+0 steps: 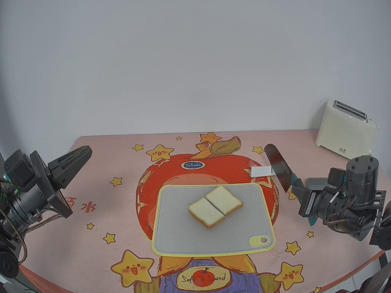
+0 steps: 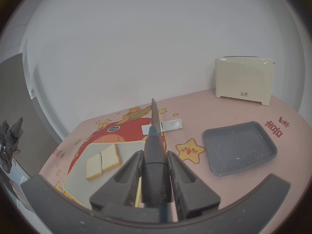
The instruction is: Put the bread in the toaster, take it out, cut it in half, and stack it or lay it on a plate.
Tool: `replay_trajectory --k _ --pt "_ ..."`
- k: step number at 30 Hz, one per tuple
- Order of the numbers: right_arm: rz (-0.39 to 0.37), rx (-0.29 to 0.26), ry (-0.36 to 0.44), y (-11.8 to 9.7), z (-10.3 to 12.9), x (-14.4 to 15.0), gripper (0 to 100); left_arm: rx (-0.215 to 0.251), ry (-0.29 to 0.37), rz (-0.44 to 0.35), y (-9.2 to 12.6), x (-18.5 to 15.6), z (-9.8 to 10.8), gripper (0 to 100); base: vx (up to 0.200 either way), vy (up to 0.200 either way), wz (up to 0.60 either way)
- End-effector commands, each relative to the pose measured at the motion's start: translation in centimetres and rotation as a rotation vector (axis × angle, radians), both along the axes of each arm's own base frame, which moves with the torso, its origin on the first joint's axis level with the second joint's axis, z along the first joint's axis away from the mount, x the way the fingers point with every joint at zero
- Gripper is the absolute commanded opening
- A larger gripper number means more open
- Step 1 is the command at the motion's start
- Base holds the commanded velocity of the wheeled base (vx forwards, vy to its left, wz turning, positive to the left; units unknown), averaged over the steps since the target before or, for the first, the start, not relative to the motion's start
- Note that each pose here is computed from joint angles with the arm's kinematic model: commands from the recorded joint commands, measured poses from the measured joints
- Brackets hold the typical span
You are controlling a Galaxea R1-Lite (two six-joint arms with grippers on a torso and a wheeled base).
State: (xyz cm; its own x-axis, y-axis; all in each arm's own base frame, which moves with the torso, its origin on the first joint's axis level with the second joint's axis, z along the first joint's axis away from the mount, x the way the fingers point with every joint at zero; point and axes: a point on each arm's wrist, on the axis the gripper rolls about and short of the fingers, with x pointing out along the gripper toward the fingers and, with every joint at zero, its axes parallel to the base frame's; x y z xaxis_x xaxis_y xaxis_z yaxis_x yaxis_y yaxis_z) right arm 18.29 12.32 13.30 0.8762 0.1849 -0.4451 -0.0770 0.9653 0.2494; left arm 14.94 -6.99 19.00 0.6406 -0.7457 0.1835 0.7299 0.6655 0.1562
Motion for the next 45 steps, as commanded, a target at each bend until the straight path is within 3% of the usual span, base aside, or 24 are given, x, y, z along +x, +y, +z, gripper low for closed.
replay_trajectory --k 1,45 --pt "-0.001 -0.002 0.000 0.01 -0.03 0.00 0 0.000 0.001 -0.001 -0.02 0.03 -0.02 0 0.000 0.000 0.00" --pt "-0.004 -0.009 0.004 -0.09 -0.17 0.00 0 0.003 0.008 -0.001 -0.04 0.08 -0.17 0 0.000 0.000 0.00"
